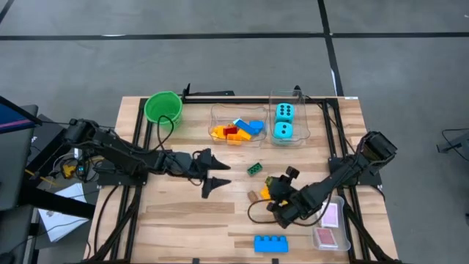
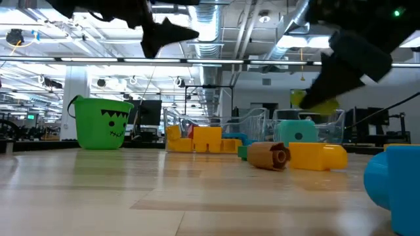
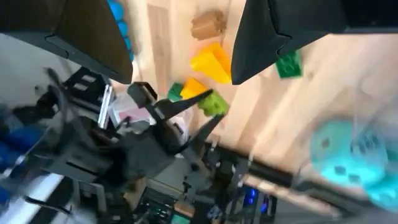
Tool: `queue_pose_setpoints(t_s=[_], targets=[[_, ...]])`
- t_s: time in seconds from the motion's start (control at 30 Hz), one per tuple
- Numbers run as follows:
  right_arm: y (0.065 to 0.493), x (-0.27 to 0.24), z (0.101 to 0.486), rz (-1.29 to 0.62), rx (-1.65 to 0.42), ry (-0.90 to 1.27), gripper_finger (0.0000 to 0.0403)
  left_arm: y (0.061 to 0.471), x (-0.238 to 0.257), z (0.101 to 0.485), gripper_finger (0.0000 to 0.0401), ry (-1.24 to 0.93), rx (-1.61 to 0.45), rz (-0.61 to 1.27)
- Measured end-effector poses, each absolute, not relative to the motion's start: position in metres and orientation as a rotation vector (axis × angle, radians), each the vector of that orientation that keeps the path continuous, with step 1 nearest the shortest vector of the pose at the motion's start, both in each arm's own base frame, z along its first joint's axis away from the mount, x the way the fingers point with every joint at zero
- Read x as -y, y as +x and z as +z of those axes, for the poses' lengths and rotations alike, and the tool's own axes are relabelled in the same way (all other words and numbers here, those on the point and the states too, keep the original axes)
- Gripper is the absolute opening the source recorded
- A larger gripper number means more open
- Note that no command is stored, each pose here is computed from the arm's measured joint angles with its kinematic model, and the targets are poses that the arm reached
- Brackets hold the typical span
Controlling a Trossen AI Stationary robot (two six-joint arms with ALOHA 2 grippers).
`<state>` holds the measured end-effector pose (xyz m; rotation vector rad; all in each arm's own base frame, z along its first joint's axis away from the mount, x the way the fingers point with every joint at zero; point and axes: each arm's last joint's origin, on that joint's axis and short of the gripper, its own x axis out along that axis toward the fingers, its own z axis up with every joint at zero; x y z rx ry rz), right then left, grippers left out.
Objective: Pick & Place Toys
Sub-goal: Put the green gamepiece into the left transparent bin
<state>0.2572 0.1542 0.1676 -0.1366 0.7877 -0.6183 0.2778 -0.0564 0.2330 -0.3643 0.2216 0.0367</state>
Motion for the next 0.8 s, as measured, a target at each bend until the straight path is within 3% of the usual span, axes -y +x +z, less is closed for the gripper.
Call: queue_pose_setpoints(t_s=[0.43, 0.8], targets=[[0.262, -0.165, 0.173, -0.571, -0.695, -0.238, 0.0137, 0.330, 0.023, 0.188, 0.0270, -0.699, -0.200, 0.007], [0.262, -0.165, 0.173, -0.570, -0.695, -0.239, 0.0140, 0.385, 0.040, 0.169, 0.0270, -0.746, -0.289, -0.122]])
